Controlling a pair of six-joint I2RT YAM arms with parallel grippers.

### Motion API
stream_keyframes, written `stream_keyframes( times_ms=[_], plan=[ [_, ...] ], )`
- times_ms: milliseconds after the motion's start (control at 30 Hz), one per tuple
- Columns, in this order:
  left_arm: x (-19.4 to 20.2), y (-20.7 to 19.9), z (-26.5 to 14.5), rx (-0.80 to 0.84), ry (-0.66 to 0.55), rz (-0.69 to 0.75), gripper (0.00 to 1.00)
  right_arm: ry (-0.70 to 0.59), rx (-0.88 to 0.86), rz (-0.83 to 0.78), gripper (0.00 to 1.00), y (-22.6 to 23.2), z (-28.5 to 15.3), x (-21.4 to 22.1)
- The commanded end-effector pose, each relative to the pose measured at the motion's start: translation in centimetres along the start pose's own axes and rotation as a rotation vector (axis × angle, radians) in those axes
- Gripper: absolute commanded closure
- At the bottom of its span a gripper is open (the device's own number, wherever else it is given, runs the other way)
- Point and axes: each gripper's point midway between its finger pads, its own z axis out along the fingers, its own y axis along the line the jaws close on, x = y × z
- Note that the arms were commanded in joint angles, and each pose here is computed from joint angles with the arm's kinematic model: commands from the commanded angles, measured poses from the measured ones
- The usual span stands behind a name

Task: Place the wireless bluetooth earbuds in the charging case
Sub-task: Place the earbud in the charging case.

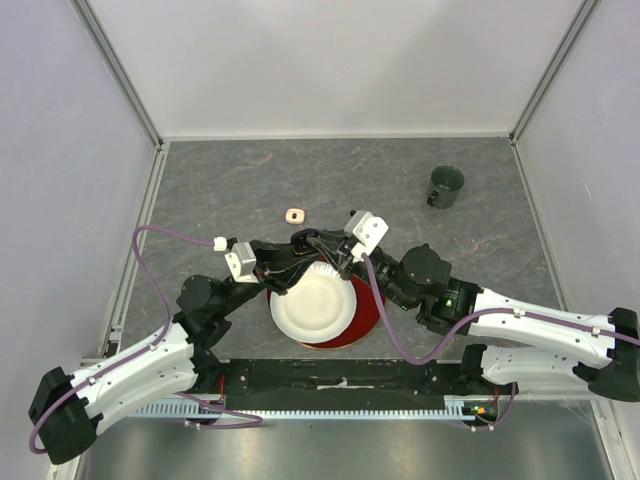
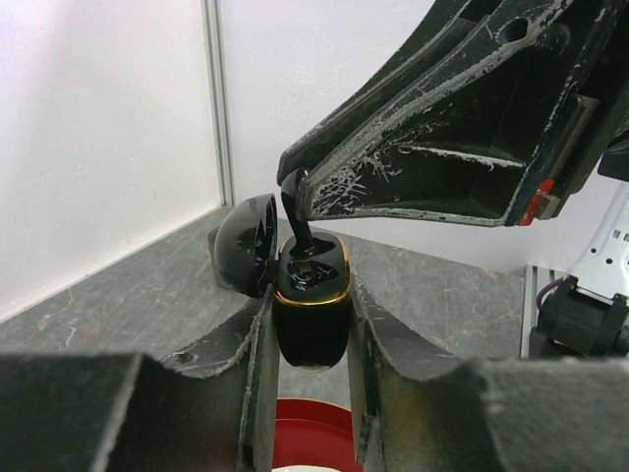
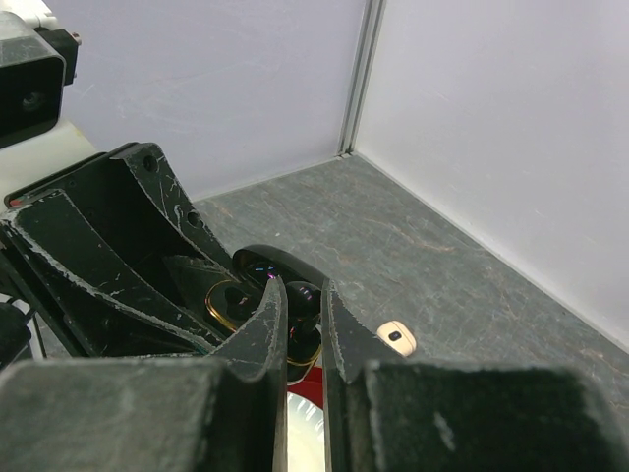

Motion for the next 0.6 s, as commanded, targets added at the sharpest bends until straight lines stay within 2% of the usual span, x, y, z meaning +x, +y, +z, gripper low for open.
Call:
stream_keyframes(
  times_ms=[0, 567],
  plan=[
    [-3.94, 1.11, 0.29, -0.068, -0.137, 0.03, 0.98, 0.032, -0.008, -0.004, 1.0, 0.44, -0.26, 0.66],
    [-3.75, 1.44, 0.22, -0.086, -0.135, 0.023, 0.98, 0.074, -0.012, -0.027, 1.0, 1.44, 0.26, 1.25]
  ],
)
